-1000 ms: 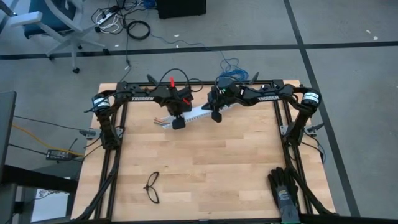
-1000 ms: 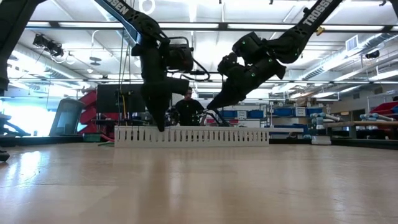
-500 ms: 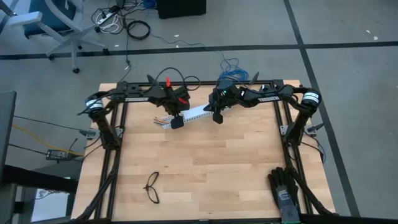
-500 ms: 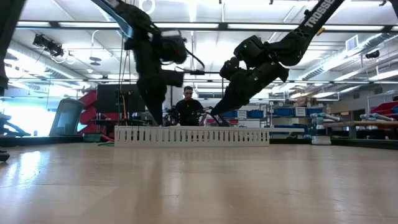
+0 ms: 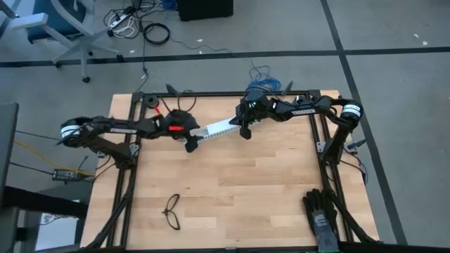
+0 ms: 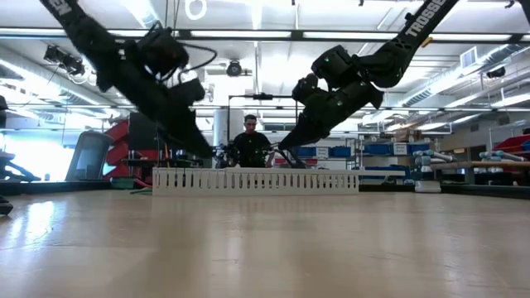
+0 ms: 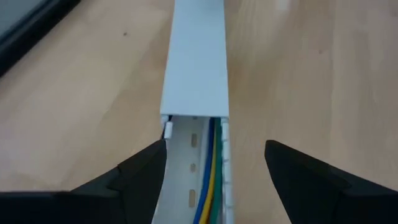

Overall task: Ziptie cables
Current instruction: Close the white cable duct lid

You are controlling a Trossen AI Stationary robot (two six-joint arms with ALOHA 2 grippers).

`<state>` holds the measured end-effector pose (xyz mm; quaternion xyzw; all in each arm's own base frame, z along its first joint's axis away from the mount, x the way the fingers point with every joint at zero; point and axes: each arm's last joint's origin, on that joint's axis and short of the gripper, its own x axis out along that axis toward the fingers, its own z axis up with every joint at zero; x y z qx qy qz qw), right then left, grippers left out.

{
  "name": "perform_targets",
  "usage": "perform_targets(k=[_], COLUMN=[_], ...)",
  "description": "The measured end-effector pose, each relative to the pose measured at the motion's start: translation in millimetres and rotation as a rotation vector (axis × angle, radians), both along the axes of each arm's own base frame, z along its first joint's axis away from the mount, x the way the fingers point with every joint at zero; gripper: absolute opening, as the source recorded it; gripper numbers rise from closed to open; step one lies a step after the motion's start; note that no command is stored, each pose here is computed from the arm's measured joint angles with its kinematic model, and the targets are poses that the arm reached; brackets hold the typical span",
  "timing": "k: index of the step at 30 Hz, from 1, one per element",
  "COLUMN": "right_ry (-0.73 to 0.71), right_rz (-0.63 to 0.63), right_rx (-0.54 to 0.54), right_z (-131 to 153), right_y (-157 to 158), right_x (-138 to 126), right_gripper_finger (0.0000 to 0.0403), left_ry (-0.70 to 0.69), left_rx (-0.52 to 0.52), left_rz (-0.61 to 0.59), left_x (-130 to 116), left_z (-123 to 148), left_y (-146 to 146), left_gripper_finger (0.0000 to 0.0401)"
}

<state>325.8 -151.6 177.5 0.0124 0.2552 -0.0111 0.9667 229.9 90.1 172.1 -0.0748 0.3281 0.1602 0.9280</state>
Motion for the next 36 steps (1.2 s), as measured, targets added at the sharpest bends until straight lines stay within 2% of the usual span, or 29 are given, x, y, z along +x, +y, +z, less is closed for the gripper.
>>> perform_targets(k=[4,10,15,25,32,36], right_ry=[-0.018,-0.024,-0.031,-0.031,-0.016,0.016], right_rz=[-0.003,-0.003,-0.004,-0.025,-0.051,-0.060], right_rx=[-0.001,-0.003,-0.007,-0.018,-0.029,0.007], right_z=[2,2,3,3,2,-6], right_y=[0,0,0,-2,-2,-2], right_x=[1,1,2,2,1,2], right_gripper_finger=[0.0000,0.0000,0.0000,0.0000,0.0000,0.0000], left_ry=[-0.002,0.037,0.073,0.077,0.078,0.079], left_rx=[0.021,0.114,0.106,0.122,0.128,0.131], left_rz=[0.014,0.012,0.012,-0.003,-0.007,-0.010], left_x=[0,7,8,9,9,9], left_z=[-23,-37,-47,-48,-48,-48], left_y=[0,4,5,6,6,6], left_gripper_finger=[0.0284,0.0284,0.0282,0.0210,0.0205,0.0205])
